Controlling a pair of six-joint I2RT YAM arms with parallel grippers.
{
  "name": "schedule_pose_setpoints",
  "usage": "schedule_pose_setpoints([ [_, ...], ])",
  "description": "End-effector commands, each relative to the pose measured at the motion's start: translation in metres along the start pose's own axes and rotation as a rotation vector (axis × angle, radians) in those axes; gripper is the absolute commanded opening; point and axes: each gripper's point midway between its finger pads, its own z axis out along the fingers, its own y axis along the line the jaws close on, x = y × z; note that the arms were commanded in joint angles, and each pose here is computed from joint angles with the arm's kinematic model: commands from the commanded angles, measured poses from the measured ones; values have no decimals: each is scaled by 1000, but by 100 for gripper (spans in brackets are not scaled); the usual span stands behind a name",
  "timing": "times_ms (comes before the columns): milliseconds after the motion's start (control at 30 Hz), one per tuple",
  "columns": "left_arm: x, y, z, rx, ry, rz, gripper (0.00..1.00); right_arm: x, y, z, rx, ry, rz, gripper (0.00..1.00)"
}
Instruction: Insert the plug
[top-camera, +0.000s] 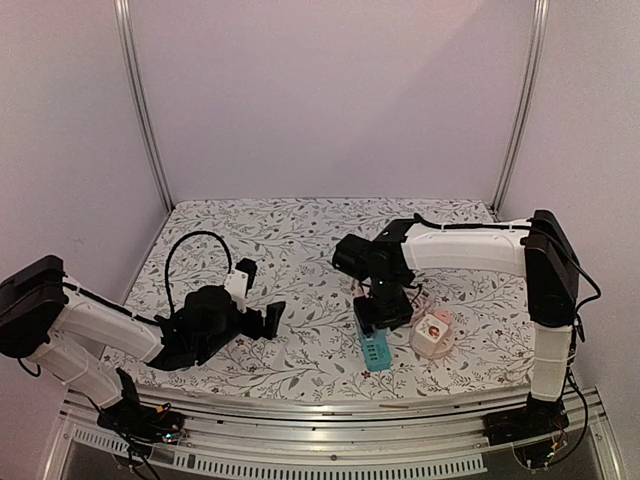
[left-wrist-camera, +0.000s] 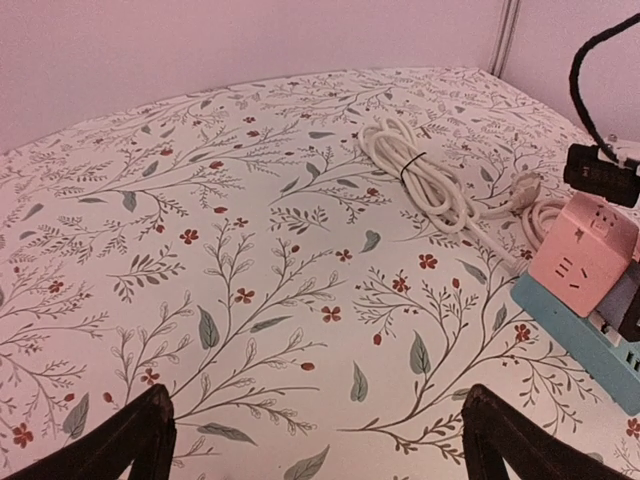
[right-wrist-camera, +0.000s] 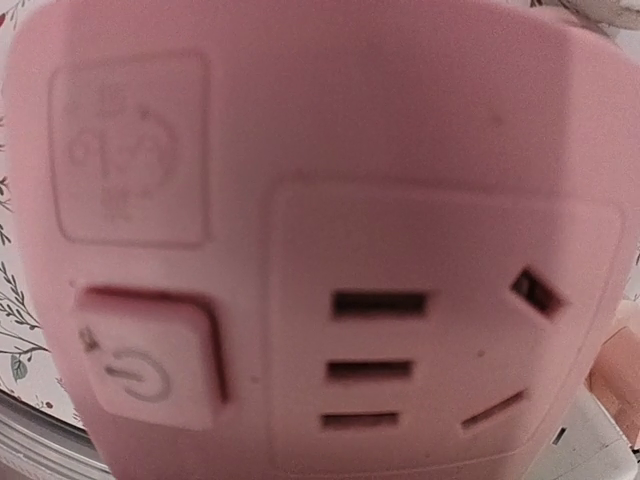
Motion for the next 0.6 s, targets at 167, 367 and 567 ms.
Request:
schedule_pose_setpoints([
  [167, -13, 8, 2, -46, -18, 12, 99, -16, -5, -50, -45, -109, -35, 67],
  [367, -19, 12, 2, -77, -27, 11, 99, -23, -29, -81, -22, -201, -25, 82],
  [567, -34, 17, -3, -107, -48, 7, 99, -44, -54, -120, -1, -364, 9, 95],
])
